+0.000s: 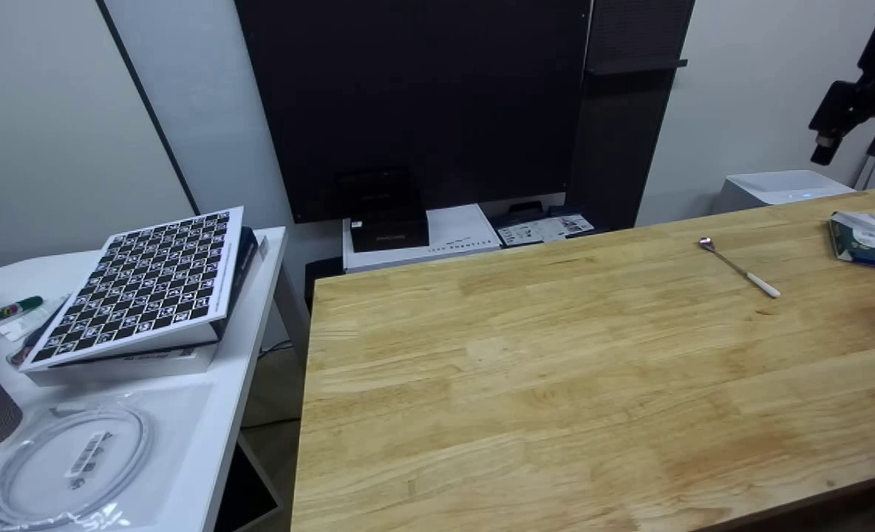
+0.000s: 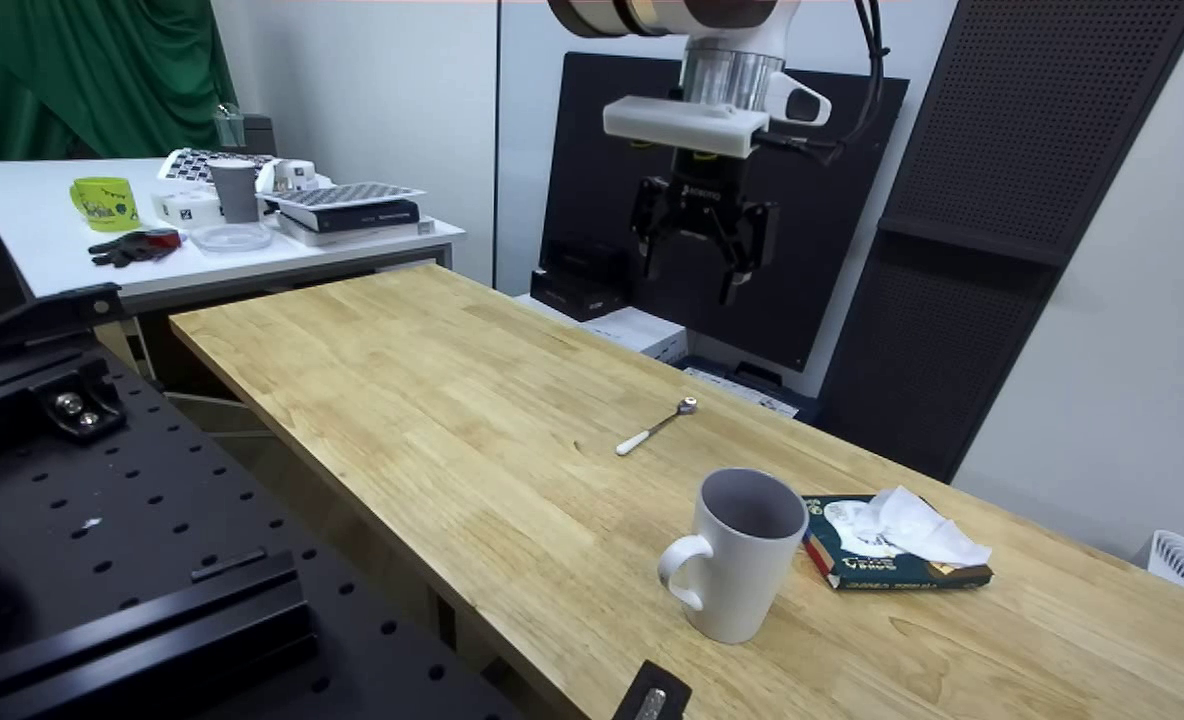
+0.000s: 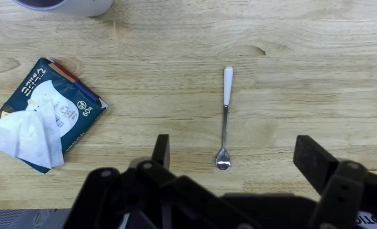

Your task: Take the spoon from the table and place it in the white cup

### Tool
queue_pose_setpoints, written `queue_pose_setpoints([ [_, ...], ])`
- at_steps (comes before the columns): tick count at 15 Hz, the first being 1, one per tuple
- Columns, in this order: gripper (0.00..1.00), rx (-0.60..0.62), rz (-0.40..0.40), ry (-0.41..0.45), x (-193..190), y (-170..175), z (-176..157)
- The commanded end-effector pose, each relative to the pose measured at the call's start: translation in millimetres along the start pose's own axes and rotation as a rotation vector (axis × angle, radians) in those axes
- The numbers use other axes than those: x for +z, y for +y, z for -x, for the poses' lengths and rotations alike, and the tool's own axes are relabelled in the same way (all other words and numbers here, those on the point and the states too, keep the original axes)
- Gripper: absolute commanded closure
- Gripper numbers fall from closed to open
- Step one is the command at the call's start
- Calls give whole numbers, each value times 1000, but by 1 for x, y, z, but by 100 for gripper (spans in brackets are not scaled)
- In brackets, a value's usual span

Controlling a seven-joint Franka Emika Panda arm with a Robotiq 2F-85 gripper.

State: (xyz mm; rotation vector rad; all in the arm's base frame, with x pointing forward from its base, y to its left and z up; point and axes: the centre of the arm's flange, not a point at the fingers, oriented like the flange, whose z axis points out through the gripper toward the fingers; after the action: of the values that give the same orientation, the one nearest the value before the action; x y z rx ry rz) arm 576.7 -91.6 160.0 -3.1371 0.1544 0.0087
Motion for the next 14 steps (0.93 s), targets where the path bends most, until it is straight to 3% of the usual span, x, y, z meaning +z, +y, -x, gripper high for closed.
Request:
queue_pose_setpoints([
  [1, 0, -22, -8, 39, 18, -1, -13],
  [14, 0, -52, -5, 46, 85, -25, -11],
])
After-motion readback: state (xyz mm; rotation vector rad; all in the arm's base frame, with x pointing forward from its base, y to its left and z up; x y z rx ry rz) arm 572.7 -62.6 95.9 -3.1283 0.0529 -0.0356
